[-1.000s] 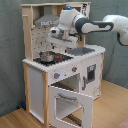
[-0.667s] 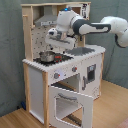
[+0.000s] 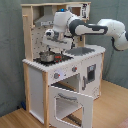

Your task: Play with the kitchen

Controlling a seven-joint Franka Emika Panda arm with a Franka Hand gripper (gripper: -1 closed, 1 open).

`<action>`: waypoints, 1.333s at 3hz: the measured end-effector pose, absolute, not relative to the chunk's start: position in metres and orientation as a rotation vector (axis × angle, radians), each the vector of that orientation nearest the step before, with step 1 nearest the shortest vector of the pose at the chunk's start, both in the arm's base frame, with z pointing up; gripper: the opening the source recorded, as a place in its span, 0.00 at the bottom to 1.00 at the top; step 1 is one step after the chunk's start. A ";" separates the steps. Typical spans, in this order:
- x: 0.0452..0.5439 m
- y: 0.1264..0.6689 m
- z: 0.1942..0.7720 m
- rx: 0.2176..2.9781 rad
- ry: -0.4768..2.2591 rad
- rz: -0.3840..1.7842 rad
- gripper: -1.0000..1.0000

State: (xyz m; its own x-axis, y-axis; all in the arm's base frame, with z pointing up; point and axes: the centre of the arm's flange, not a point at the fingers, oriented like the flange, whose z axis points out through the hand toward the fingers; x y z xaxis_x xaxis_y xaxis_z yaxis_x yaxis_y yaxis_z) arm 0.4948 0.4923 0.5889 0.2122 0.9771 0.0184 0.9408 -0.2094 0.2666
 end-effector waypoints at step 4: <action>0.495 0.481 0.631 2.288 1.799 0.175 1.00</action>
State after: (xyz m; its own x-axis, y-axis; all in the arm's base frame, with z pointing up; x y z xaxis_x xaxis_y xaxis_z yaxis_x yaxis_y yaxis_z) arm 0.4947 0.4814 0.6314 0.2413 0.9694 -0.0453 0.9426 -0.2230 0.2485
